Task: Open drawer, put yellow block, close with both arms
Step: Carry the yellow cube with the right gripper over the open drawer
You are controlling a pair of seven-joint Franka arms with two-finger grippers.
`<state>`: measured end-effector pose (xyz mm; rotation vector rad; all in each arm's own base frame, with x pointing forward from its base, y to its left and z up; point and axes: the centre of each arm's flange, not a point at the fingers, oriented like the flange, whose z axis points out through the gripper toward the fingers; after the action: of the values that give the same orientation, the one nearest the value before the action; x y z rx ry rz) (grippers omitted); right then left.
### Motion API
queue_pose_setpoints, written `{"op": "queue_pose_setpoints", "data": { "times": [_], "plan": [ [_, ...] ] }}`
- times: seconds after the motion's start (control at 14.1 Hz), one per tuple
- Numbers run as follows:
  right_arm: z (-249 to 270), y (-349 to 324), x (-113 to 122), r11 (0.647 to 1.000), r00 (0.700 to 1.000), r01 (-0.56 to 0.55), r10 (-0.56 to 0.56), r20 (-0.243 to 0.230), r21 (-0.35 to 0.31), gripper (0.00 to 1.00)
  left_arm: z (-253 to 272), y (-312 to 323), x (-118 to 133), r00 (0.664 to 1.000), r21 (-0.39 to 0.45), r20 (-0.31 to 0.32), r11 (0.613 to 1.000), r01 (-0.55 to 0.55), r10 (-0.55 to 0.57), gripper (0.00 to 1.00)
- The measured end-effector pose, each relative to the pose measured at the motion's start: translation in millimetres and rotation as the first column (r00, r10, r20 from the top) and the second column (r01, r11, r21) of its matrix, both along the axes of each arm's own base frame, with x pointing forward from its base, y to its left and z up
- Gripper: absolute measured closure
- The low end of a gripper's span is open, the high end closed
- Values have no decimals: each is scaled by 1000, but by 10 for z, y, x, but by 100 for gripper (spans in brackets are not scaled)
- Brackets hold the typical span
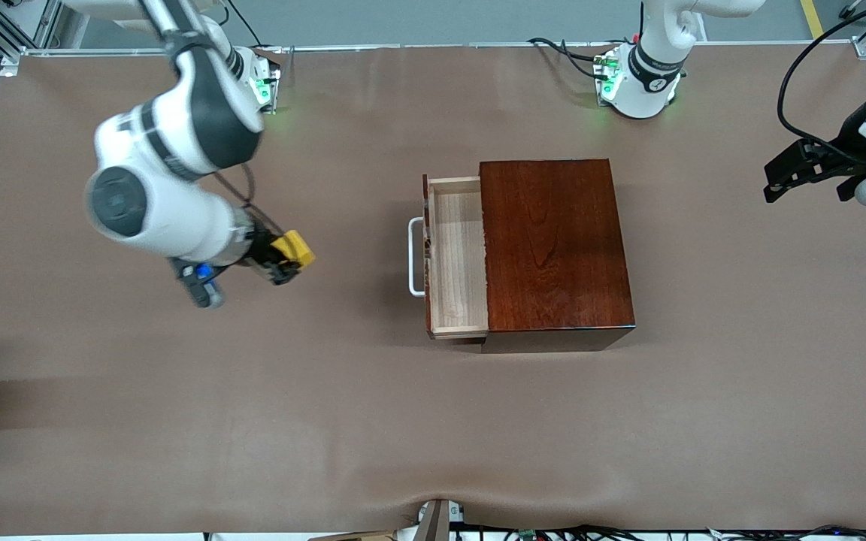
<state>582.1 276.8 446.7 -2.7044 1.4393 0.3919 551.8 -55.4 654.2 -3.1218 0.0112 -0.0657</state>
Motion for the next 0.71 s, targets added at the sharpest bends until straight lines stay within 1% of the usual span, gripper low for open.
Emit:
{"op": "queue_pose_setpoints", "data": {
  "times": [0.21, 0.5, 0.71],
  "plan": [
    [-24, 538, -194, 998, 998, 67, -67, 21, -9, 44, -1, 2, 0, 1000, 0, 0, 1000, 0, 0, 0],
    [-18, 854, -320, 985, 985, 173, -173, 0, 13, 44, -4, 0, -3, 1000, 0, -3, 1000, 3, -3, 0],
    [12, 1083, -400, 968, 968, 249, -249, -11, 33, 44, -9, 1, -4, 1000, 1, -5, 1000, 3, -3, 0]
  ]
}}
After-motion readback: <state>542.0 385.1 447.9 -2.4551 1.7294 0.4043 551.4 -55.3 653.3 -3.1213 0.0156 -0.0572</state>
